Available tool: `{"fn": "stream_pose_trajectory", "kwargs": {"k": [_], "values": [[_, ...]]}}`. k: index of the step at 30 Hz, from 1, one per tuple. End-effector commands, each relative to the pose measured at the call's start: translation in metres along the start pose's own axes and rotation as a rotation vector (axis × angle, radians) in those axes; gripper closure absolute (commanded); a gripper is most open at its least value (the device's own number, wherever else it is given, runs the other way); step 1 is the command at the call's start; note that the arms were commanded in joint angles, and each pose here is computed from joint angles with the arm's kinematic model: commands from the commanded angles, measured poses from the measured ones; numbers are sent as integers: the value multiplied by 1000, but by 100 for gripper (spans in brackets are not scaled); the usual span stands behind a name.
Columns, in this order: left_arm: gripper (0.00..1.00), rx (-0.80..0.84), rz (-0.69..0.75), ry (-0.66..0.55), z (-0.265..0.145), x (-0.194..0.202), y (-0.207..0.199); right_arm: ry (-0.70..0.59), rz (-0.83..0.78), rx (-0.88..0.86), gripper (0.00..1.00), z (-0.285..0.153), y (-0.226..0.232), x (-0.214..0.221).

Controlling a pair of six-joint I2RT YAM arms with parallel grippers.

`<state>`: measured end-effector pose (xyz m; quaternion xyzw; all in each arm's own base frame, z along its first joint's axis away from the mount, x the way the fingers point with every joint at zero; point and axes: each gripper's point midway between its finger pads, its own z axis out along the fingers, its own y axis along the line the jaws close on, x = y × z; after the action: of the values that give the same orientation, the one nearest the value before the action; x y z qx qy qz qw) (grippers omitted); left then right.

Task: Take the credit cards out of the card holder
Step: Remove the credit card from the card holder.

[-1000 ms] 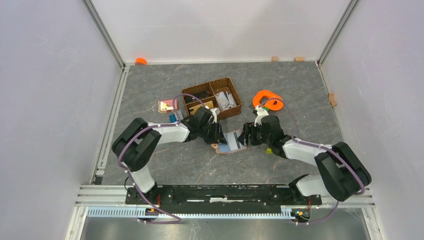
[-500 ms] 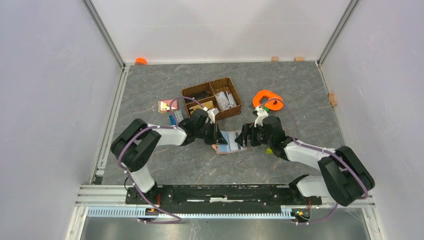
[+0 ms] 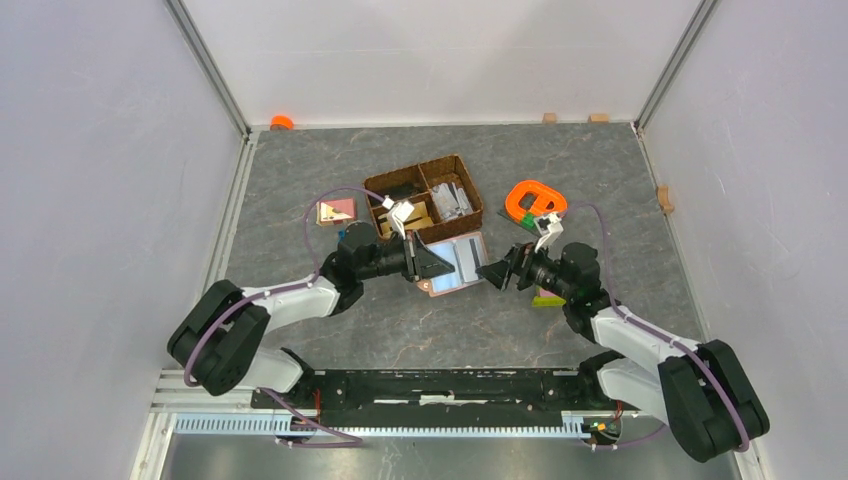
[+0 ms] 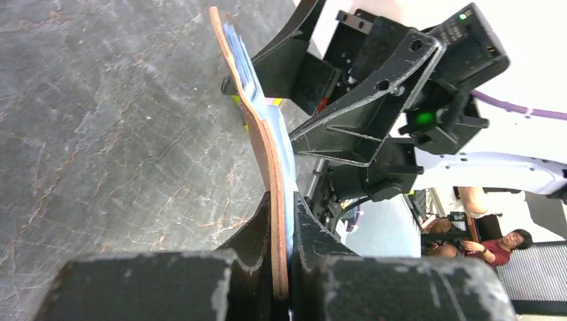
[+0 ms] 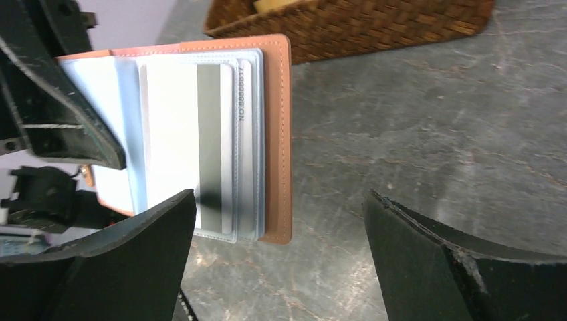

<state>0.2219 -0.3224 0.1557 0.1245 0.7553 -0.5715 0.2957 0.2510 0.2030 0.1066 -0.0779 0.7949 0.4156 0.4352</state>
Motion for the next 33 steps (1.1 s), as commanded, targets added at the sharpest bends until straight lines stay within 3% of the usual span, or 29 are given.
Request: {"fn": "stream_pose_trajectory", "kwargs": {"k": [1,7,26,29,33], "values": [[98,176,95,-99,-12,-23,-48,-116,7,-252,2,-16,49,-23],[98,245,143,-139,-24,-26,-67,-181,6,-404,4,-34,80,-33],[98,260,119,-101,-17,-21,-68,-223,-3,-489,46,-47,98,-40],[98,247,116,-99,-16,-21,-65,-224,-5,-492,58,-47,99,-40],[94,179,119,-114,-15,-23,-54,-233,-2,-475,90,-45,95,-41]]}}
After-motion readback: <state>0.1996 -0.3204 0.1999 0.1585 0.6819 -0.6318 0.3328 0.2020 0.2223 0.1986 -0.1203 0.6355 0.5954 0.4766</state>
